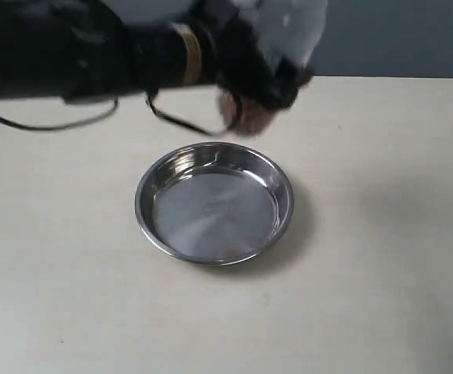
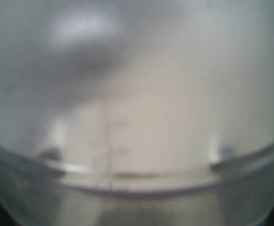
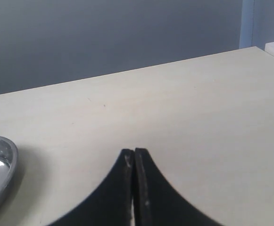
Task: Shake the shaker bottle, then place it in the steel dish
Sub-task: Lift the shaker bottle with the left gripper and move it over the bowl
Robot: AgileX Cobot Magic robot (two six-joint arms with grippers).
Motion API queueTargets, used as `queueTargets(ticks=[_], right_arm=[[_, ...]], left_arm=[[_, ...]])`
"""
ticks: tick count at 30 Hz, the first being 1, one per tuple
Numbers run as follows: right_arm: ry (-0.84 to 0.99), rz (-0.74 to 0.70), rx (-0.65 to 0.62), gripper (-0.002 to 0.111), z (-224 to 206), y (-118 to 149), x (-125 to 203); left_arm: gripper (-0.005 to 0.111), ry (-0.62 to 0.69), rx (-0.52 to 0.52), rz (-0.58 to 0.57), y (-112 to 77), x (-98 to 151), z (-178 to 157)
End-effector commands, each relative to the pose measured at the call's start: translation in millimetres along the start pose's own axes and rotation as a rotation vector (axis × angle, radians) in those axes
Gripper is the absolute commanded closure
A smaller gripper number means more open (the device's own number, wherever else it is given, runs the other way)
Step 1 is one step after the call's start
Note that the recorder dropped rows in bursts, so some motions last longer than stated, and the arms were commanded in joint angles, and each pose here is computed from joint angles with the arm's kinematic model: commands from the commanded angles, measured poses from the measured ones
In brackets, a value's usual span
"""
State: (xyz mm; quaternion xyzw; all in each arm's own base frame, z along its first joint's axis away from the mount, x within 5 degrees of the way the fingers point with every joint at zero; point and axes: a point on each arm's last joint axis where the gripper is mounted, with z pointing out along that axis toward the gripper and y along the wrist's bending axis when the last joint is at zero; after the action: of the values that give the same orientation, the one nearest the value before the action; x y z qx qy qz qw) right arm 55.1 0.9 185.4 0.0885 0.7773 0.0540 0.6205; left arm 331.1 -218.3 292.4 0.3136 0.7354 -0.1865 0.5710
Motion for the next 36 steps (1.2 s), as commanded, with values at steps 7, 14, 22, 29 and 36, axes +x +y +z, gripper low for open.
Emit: queueTargets(ticks=[7, 14, 22, 29, 36], right_arm=[[-0.012, -0.002, 0.004, 0.109, 0, 0, -1], [-0.012, -0.002, 0.004, 0.109, 0, 0, -1], [-0.012, -0.002, 0.004, 0.109, 0, 0, -1], [-0.012, -0.002, 0.004, 0.109, 0, 0, -1], [-0.012, -0.002, 0.004, 0.109, 0, 0, -1]], left_arm=[[0.106, -0.236, -0.029, 0.11, -0.6, -72, -58], [0.106, 0.185, -0.057, -0.355, -6.6, 77, -11], [0.106, 0.22, -0.086, -0.208, -7.3, 68, -30], [0.106, -0.195, -0.083, -0.095, -5.8, -58, -81], [0.106, 0.003, -0.006, -0.202, -23.5, 32, -60]])
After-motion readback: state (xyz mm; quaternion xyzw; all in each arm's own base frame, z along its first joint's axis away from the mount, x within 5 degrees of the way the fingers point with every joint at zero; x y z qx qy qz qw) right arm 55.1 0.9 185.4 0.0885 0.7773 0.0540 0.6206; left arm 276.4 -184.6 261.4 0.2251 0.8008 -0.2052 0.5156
